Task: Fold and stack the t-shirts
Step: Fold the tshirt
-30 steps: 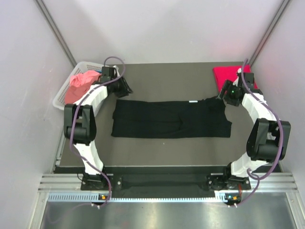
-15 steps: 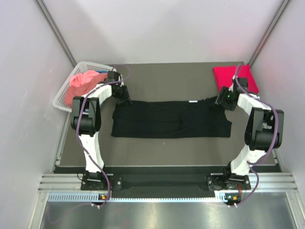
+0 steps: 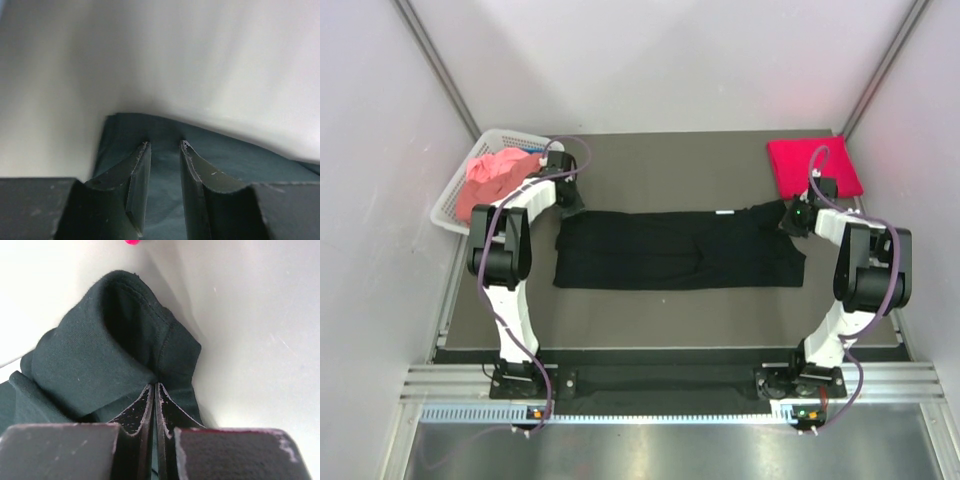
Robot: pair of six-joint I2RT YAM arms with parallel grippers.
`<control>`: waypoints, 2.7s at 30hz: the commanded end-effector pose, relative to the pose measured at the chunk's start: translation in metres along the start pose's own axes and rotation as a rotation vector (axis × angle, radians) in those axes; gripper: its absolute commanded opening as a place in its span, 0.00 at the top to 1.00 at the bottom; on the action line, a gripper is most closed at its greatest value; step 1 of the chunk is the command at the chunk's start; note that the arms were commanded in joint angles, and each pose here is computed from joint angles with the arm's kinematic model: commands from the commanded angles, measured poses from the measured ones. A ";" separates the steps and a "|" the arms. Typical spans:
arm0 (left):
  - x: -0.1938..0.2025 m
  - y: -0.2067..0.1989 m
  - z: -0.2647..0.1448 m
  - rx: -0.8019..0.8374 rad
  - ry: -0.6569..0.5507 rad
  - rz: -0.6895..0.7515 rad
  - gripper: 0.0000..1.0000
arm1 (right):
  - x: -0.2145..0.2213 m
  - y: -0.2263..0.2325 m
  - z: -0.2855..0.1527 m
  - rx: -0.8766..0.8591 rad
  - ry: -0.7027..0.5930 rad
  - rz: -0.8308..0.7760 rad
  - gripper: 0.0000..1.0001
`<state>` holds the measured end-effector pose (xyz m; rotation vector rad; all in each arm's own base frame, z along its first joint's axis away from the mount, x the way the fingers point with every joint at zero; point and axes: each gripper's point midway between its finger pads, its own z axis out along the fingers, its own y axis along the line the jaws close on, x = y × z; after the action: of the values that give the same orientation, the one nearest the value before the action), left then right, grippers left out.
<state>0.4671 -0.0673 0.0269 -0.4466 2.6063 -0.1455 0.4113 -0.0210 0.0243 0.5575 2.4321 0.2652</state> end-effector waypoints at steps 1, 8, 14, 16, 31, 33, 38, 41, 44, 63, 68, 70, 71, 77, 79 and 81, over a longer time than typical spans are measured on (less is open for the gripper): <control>0.048 0.076 0.007 -0.272 0.126 -0.023 0.64 | 0.018 -0.025 -0.005 0.105 0.024 0.026 1.00; 0.054 0.077 0.005 -0.278 0.136 -0.049 0.64 | 0.009 -0.040 -0.022 0.216 -0.004 0.075 1.00; 0.052 0.079 -0.006 -0.284 0.108 -0.065 0.64 | 0.016 -0.050 -0.028 0.274 -0.008 0.119 1.00; 0.052 0.080 -0.008 -0.287 0.104 -0.068 0.64 | 0.017 -0.050 -0.030 0.272 -0.012 0.128 1.00; 0.015 0.018 -0.057 0.002 0.035 -0.020 0.61 | -0.028 -0.007 -0.068 0.123 -0.095 0.136 0.71; 0.009 0.000 -0.065 0.070 0.029 -0.003 0.61 | -0.038 0.011 -0.071 0.050 -0.104 0.124 0.66; 0.010 -0.039 -0.066 0.238 0.036 0.055 0.59 | -0.056 0.036 -0.065 -0.012 -0.116 0.083 0.66; 0.029 -0.055 -0.050 0.333 0.145 0.048 0.59 | -0.061 0.041 -0.045 -0.039 -0.126 0.109 0.67; 0.035 -0.053 -0.032 0.323 0.171 0.033 0.59 | -0.060 0.051 -0.025 -0.084 -0.112 0.134 0.68; 0.054 0.052 0.015 -0.145 0.203 -0.077 0.59 | -0.024 -0.033 -0.003 0.239 -0.145 0.227 1.00; 0.055 0.062 0.013 -0.196 0.186 -0.103 0.58 | -0.027 -0.033 -0.001 0.249 -0.136 0.240 1.00; 0.054 0.064 0.010 -0.199 0.170 -0.112 0.57 | -0.035 -0.022 0.002 0.195 -0.161 0.237 1.00; 0.056 0.068 0.009 -0.215 0.167 -0.121 0.57 | -0.035 -0.014 0.004 0.160 -0.150 0.233 1.00; 0.051 0.080 0.003 -0.252 0.142 -0.151 0.58 | -0.036 -0.007 0.014 0.204 -0.122 0.217 1.00; 0.049 0.082 0.002 -0.260 0.130 -0.159 0.58 | -0.033 -0.002 0.022 0.196 -0.108 0.212 1.00; 0.050 0.085 0.000 -0.269 0.127 -0.170 0.58 | -0.034 0.006 0.028 0.190 -0.097 0.204 1.00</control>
<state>0.4432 -0.0634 0.0271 -0.6625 2.6326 -0.2244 0.4425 -0.0254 0.0287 0.8718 2.3273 0.1630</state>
